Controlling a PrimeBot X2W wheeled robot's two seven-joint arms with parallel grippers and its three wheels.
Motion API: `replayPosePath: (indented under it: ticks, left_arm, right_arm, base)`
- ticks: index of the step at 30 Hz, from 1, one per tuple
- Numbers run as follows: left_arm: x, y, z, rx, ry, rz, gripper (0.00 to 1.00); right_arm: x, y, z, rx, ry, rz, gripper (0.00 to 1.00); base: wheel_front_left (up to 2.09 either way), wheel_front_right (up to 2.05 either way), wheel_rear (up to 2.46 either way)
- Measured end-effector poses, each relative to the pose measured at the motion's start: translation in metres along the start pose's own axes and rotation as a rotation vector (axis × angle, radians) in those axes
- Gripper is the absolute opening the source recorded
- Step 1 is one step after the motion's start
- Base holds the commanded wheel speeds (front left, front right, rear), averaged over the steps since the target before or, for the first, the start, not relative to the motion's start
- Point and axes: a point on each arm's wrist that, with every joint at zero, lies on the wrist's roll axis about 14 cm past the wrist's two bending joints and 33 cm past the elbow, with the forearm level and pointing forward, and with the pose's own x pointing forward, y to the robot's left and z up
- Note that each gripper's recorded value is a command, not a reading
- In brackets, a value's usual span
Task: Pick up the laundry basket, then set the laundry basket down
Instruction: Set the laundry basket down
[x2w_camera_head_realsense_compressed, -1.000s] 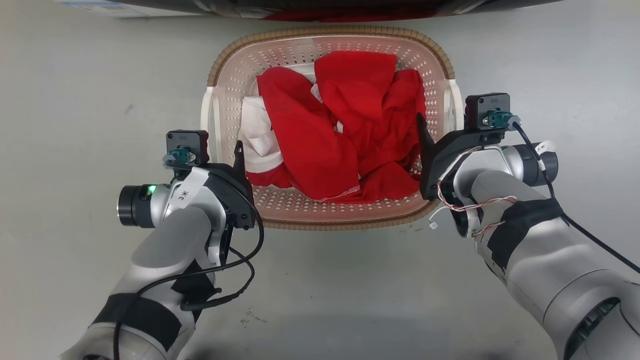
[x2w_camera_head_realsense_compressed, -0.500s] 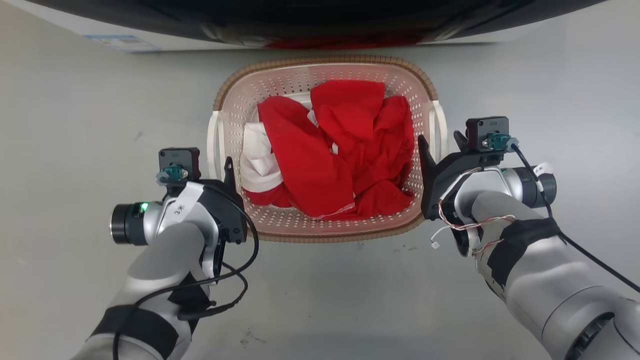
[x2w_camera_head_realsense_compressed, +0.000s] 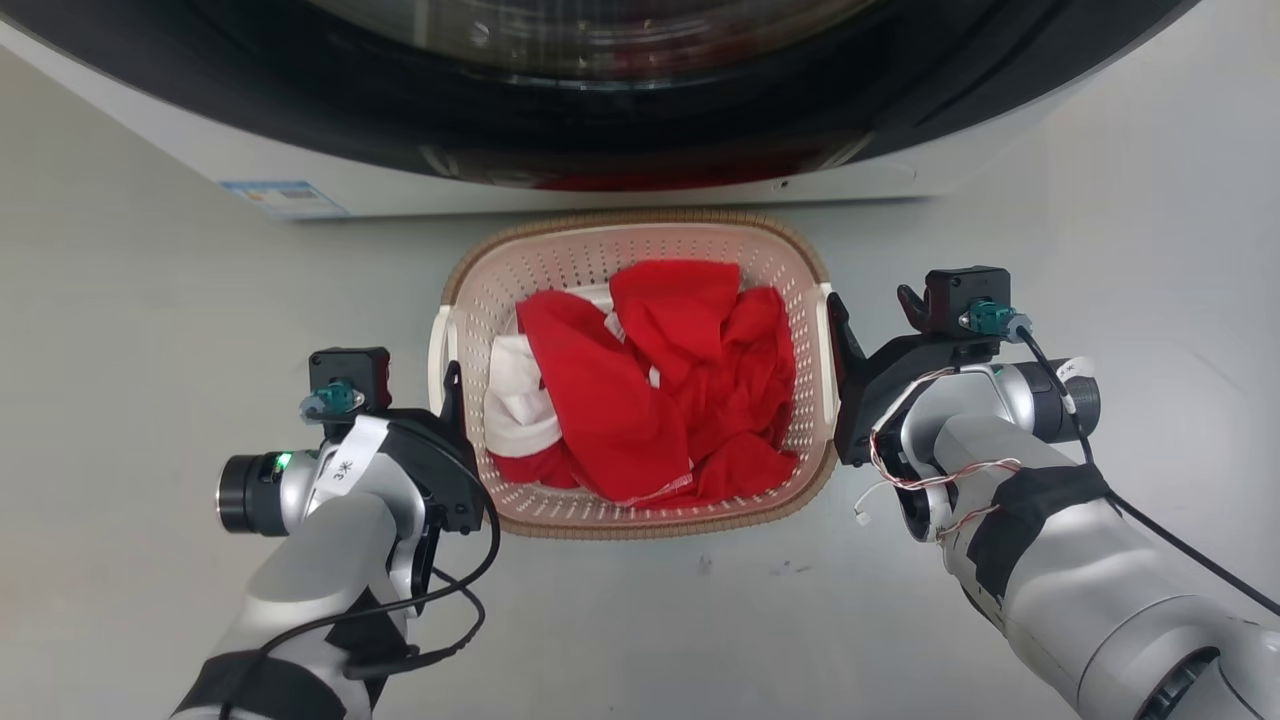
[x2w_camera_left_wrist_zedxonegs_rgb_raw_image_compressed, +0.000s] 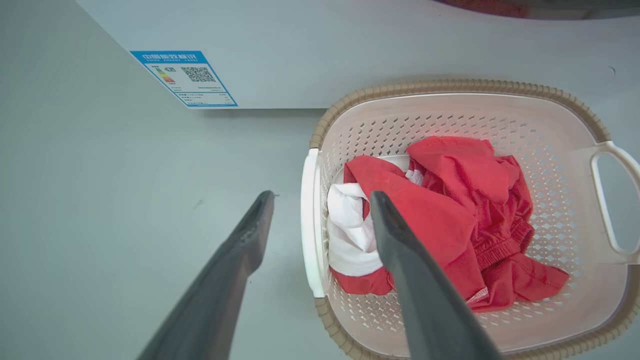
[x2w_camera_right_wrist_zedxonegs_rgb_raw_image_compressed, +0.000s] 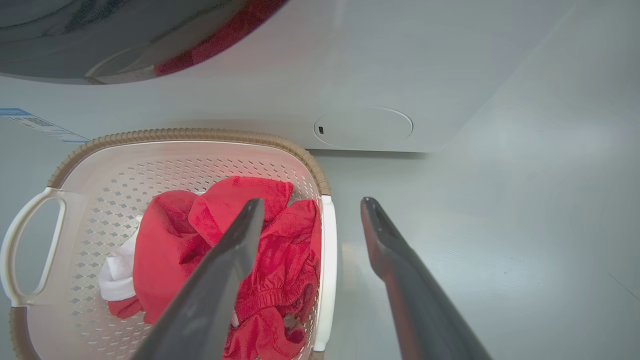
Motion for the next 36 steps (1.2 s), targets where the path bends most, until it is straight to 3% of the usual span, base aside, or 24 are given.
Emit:
replayPosePath:
  ticks: [8, 17, 36]
  left_arm:
    - [-0.028, -0.007, 0.029, 0.003, -0.096, -0.028, 1.00]
    - [-0.068, -0.008, 0.045, -0.012, -0.200, -0.044, 1.00]
    - [-0.169, -0.003, 0.017, -0.062, -0.390, -0.064, 1.00]
  right_arm:
    - [-0.030, 0.005, 0.039, -0.023, -0.113, 0.011, 1.00]
    - [-0.071, 0.021, 0.042, 0.048, -0.163, 0.039, 1.00]
    - [-0.167, 0.053, 0.023, 0.175, -0.321, 0.100, 1.00]
  base:
    - [0.00, 0.00, 0.00]
    - [0.00, 0.00, 0.00]
    - [0.00, 0.00, 0.00]
